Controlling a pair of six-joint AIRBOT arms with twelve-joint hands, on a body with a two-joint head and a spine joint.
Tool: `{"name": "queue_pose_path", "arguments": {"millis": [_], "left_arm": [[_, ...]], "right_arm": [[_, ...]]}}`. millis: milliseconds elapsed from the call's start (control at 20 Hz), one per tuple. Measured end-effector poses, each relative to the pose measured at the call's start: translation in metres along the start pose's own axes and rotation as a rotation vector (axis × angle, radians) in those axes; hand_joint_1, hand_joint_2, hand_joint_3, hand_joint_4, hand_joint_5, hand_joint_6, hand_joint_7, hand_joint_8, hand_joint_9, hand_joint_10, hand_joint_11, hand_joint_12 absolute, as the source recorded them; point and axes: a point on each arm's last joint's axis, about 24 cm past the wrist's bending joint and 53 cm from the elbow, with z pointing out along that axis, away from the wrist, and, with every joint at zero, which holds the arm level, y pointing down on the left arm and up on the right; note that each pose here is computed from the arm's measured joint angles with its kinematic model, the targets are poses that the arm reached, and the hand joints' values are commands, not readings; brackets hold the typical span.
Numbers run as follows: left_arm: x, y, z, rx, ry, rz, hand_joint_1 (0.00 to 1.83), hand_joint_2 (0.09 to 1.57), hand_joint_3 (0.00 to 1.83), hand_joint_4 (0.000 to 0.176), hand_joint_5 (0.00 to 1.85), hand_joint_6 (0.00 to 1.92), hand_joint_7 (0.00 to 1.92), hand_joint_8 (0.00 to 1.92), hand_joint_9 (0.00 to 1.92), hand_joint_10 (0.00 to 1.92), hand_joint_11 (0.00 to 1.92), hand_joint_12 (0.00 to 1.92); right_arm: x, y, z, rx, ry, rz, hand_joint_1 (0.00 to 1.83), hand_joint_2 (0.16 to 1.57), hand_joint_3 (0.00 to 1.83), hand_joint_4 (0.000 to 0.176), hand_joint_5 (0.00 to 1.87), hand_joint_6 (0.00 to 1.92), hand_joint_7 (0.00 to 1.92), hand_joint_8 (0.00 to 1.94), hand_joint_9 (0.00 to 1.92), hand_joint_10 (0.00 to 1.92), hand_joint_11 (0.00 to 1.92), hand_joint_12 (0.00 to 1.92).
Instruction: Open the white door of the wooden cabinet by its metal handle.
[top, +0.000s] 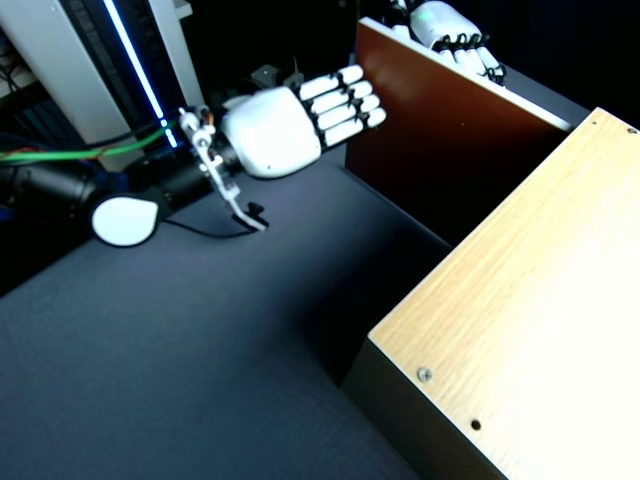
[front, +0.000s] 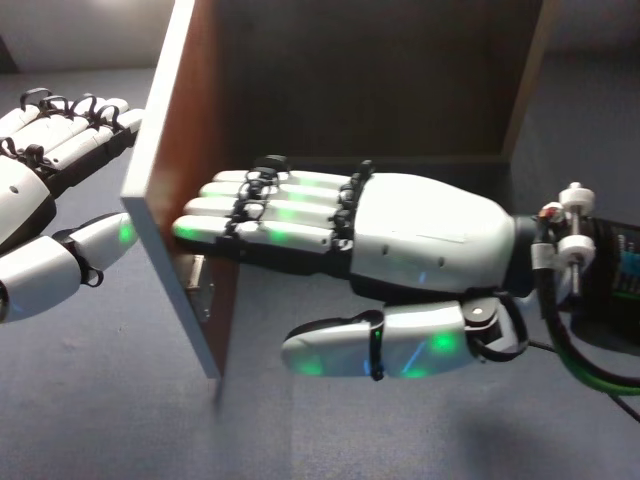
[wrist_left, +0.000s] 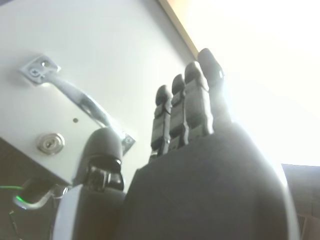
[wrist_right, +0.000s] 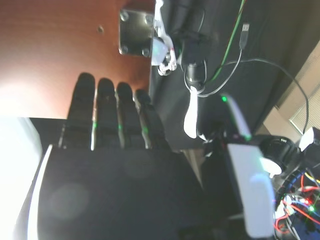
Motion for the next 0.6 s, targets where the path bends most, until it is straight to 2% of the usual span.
{"name": "queue_pose_path", "arguments": {"millis": [150,350,400,450,500,550,600], "left_arm": [[0.000,0.000,0.000,0.001,0.000,-0.001,0.00,1.50,0.00,0.000,0.16,0.00,0.14,0.00,0.14,0.00,0.00,0.45],[0.000,-0.001,0.001,0.003,0.000,-0.002,0.00,1.52,0.01,0.000,0.14,0.00,0.12,0.00,0.12,0.00,0.00,0.42],[0.001,-0.002,0.000,0.006,0.000,-0.003,0.00,1.55,0.01,0.000,0.13,0.00,0.10,0.00,0.09,0.00,0.00,0.37],[0.001,-0.002,0.000,0.001,-0.001,-0.009,0.06,1.57,0.05,0.000,0.14,0.00,0.09,0.00,0.07,0.00,0.00,0.31],[0.002,-0.001,-0.001,0.000,0.003,-0.008,0.10,1.57,0.06,0.000,0.15,0.00,0.11,0.00,0.10,0.00,0.00,0.43],[0.003,-0.001,-0.002,-0.001,0.005,-0.013,0.02,1.53,0.02,0.000,0.18,0.00,0.13,0.00,0.12,0.00,0.00,0.43],[0.003,0.001,-0.003,-0.008,0.003,-0.016,0.06,1.51,0.01,0.000,0.20,0.01,0.15,0.01,0.13,0.01,0.00,0.45]], "right_arm": [[0.004,0.006,0.006,-0.024,0.011,-0.007,0.00,1.46,0.01,0.000,0.00,0.00,0.00,0.00,0.00,0.00,0.00,0.00],[0.003,0.005,0.004,-0.016,0.011,-0.006,0.00,1.45,0.00,0.000,0.00,0.00,0.00,0.00,0.00,0.00,0.00,0.00],[0.000,0.006,0.001,-0.008,0.011,-0.008,0.33,1.35,0.00,0.000,0.00,0.00,0.03,0.00,0.00,0.00,0.02,0.01],[-0.008,0.005,-0.005,0.003,-0.007,-0.007,0.18,1.42,0.02,0.000,0.01,0.00,0.01,0.01,0.00,0.00,0.01,0.00],[-0.014,0.001,-0.012,0.021,-0.029,0.007,0.04,1.47,0.03,0.000,0.02,0.00,0.02,0.01,0.00,0.00,0.00,0.00],[-0.023,-0.008,-0.027,0.063,-0.053,0.013,0.01,1.46,0.02,0.000,0.04,0.01,0.02,0.01,0.00,0.00,0.00,0.00],[-0.027,-0.015,-0.038,0.098,-0.058,0.010,0.00,1.46,0.02,0.000,0.04,0.01,0.01,0.01,0.00,0.00,0.00,0.00]]}}
